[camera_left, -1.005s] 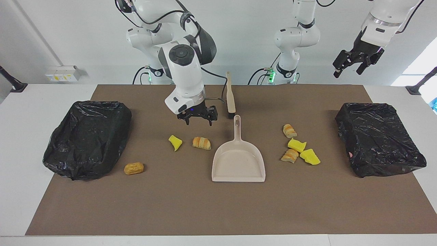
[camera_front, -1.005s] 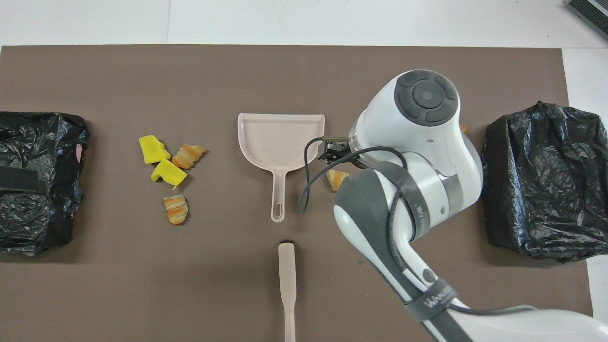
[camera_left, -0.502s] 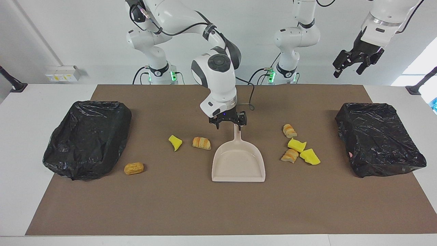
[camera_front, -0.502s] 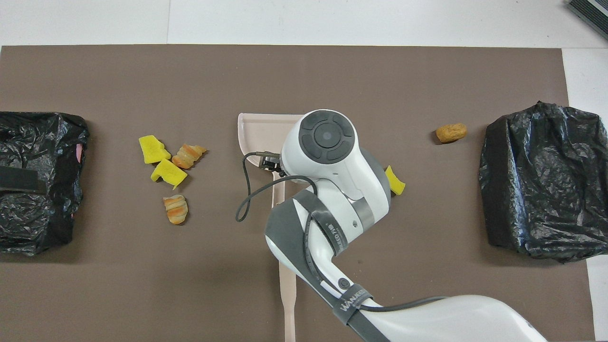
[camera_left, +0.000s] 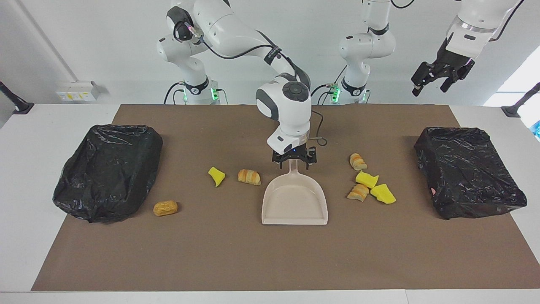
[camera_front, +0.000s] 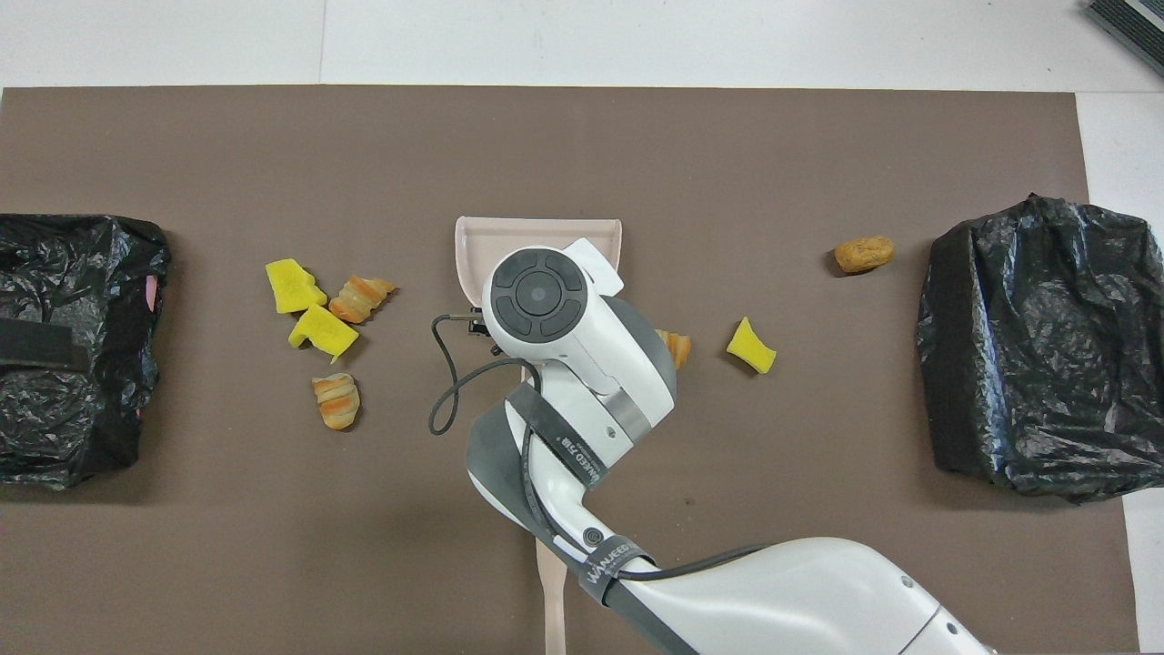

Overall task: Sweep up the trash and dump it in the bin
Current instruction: 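Reach the right gripper to the dustpan handle and grasp it, then lift the dustpan with the right gripper while the left gripper reaches in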

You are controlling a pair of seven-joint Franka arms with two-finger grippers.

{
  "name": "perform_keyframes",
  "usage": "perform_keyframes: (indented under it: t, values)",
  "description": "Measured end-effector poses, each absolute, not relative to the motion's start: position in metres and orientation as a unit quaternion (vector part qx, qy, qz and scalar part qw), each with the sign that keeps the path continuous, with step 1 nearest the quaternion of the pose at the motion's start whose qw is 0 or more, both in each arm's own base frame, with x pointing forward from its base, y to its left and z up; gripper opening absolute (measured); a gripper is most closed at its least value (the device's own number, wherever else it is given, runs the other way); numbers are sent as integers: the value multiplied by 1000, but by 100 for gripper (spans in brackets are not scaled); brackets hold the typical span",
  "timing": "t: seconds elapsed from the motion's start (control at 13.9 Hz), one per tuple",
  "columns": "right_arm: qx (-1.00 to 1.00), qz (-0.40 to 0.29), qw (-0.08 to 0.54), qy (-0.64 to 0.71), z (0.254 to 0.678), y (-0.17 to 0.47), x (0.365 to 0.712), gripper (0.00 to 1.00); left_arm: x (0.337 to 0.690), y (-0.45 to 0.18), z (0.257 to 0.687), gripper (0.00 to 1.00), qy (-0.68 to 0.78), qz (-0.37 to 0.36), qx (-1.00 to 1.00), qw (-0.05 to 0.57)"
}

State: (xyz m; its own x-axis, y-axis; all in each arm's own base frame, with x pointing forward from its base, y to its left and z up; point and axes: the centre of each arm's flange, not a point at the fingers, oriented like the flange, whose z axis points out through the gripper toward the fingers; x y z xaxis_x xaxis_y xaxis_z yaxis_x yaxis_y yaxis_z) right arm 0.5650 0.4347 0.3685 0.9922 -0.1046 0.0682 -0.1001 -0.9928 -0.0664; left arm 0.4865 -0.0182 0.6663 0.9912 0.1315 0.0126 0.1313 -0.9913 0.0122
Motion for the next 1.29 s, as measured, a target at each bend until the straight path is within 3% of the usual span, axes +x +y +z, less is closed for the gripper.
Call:
perform_keyframes:
  t: [0.14,0.36,0.79,0.86,0.93,1.0,1.22,1.29]
  values:
    - [-998,-31,27,51,363,434,563,100,486,-18,666,100,66,7,998,6]
    - [-999,-16,21,43,355,440,552,91,486,-20,666,100,64,4,998,5]
    - [-999,-1,18,41,346,440,540,88,486,-11,664,100,73,1,997,5]
    - [-999,-1,18,41,347,440,540,81,487,-2,662,100,78,0,997,6]
    - [-999,-2,18,41,347,440,540,81,488,2,660,100,79,-2,997,6]
    - [-999,-2,18,42,347,440,540,74,487,0,658,100,74,-5,997,6]
    - [-999,-1,18,40,349,441,538,33,484,-26,647,100,48,-16,999,3]
    - [-999,-2,19,40,352,441,538,31,483,-37,639,100,37,-24,999,1]
